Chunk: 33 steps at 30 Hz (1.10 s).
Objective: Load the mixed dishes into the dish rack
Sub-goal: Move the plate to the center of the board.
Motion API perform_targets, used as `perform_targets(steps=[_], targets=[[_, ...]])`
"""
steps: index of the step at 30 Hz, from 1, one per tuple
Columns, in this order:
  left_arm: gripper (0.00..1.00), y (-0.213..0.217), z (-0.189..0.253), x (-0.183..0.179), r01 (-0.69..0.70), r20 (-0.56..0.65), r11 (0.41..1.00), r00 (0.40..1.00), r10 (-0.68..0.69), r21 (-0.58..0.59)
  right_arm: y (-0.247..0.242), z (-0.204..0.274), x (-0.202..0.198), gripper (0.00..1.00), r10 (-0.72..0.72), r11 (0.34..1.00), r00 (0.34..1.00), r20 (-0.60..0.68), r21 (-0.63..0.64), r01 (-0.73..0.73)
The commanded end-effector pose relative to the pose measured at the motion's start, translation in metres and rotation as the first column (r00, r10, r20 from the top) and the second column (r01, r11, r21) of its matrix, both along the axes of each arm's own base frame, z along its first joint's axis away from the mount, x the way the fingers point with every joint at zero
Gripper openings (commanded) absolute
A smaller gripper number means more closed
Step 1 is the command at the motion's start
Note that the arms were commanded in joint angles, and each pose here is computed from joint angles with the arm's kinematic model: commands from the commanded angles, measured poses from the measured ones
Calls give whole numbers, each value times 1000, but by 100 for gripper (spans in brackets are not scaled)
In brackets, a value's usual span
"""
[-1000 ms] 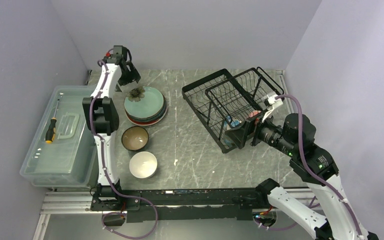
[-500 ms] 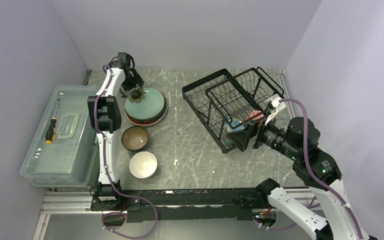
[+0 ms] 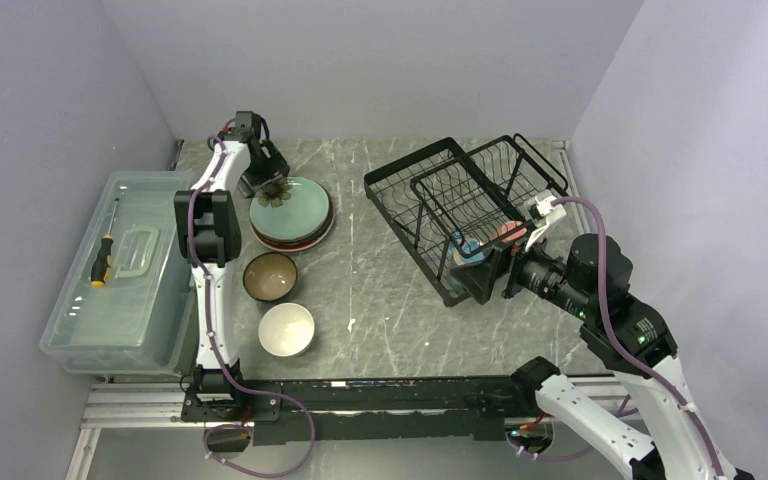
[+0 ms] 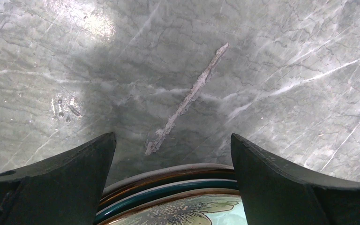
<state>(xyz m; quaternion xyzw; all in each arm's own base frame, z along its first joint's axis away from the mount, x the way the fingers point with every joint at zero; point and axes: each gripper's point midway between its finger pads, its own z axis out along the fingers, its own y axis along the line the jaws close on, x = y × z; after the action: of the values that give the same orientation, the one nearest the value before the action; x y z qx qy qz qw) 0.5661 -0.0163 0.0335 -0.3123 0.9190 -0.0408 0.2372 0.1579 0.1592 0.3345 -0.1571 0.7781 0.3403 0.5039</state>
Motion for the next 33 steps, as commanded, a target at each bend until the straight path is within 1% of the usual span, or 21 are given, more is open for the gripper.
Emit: perform_targets(steps=[1,9,14,20,28,33], targets=[[99,-24,-22,-33,64,-114,995,991,-72,-76,7,8,2,96,20,999,1000,17,39,-20],[99,-45,-22,-49,120,-149,986,979,-136,-114,13,5,4,96,32,998,999,5,58,-33],[99,-70,-23,-56,165,-163,976,969,-187,-143,15,3,5,96,36,998,999,-4,60,-36],[99,-105,-22,-62,219,-152,959,957,-247,-182,15,2,5,96,36,998,999,-10,61,-35],[99,-144,-27,-76,282,-164,937,934,-317,-204,15,-6,5,96,28,998,999,-35,60,-26],[99,-172,-25,-91,345,-175,915,907,-382,-209,14,-13,8,96,15,999,999,-49,51,-12]])
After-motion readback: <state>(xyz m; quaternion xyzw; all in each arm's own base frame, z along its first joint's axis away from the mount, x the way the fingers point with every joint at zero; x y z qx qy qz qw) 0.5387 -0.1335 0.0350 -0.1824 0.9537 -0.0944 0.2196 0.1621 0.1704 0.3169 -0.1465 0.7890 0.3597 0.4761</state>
